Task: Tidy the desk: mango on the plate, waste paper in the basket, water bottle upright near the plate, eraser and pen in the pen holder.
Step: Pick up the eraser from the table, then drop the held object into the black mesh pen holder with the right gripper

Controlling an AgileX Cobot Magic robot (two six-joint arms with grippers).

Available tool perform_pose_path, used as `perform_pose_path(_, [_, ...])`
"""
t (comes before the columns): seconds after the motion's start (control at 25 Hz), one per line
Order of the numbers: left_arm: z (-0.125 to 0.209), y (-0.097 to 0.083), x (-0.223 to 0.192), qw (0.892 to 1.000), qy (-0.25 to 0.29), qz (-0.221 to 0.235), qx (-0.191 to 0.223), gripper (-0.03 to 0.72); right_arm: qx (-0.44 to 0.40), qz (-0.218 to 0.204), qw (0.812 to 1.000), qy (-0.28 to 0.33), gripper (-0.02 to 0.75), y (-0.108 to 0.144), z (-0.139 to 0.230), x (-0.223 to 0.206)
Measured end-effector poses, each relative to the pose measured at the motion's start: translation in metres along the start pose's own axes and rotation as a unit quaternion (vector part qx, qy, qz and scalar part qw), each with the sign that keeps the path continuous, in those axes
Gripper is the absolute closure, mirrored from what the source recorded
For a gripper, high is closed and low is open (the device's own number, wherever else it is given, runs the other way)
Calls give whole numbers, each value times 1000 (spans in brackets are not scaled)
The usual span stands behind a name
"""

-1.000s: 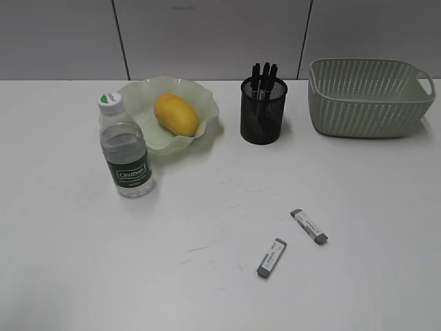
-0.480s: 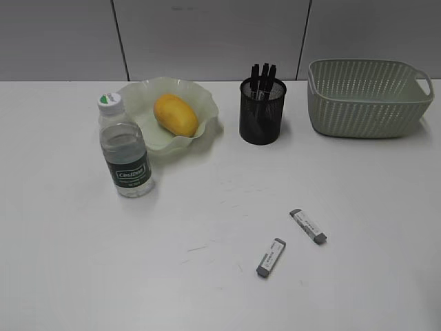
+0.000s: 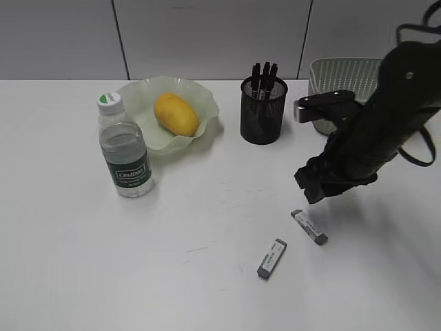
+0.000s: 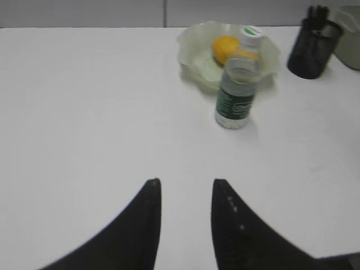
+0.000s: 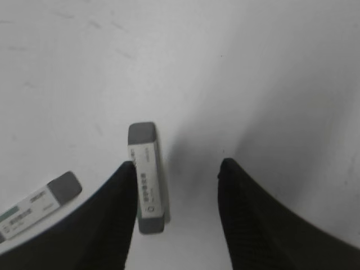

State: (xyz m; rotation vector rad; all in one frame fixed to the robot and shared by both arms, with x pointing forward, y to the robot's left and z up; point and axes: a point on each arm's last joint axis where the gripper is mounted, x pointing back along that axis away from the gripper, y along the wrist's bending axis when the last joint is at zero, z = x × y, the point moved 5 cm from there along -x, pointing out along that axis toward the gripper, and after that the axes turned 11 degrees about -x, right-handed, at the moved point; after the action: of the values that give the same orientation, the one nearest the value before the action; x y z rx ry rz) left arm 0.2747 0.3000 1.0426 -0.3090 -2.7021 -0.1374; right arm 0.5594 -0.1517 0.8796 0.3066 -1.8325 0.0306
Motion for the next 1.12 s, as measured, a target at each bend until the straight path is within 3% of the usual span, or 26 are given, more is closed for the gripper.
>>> perform_pose_path(0.16, [1, 5, 2, 997, 4, -73, 34, 458, 34, 0, 999, 41, 315, 15, 2, -33])
perform_pose_path(0.28, [1, 6, 2, 994, 5, -96, 47, 459, 42, 2, 997, 64, 324, 21, 11, -49])
perform_pose_path(0.36, [1, 7, 2, 993, 6, -103, 49, 460, 45, 4, 997, 68, 402, 21, 12, -53])
perform_pose_path(0.44, [2, 7, 2, 993, 6, -106, 50, 461, 48, 5, 997, 56, 576, 21, 8, -53])
perform_pose_path(0.52, [2, 7, 2, 993, 6, -107, 51, 461, 49, 0, 999, 4, 573, 24, -8, -48])
perform_pose_path(0.6, [2, 7, 2, 993, 6, -107, 51, 461, 49, -16, 991, -126, 573, 31, -45, -26])
perform_pose_path(0.64, [2, 7, 2, 993, 6, -107, 51, 461, 49, -26, 978, -200, 573, 36, -65, -6])
perform_pose_path(0.76, [2, 7, 2, 993, 6, -107, 51, 461, 43, -55, 898, -434, 573, 48, -126, 60])
perform_pose_path(0.84, [2, 7, 2, 993, 6, -107, 51, 461, 43, -63, 853, -517, 573, 52, -150, 83])
perform_pose_path(0.88, [2, 7, 2, 993, 6, -107, 51, 461, 43, -64, 840, -537, 573, 52, -160, 84])
perform_pose_path(0.96, [2, 7, 2, 993, 6, -107, 51, 461, 42, -61, 834, -546, 573, 51, -172, 68])
perform_pose_path(1.12, [2, 7, 2, 993, 6, -107, 51, 462, 40, -47, 860, -507, 537, 42, -175, 5])
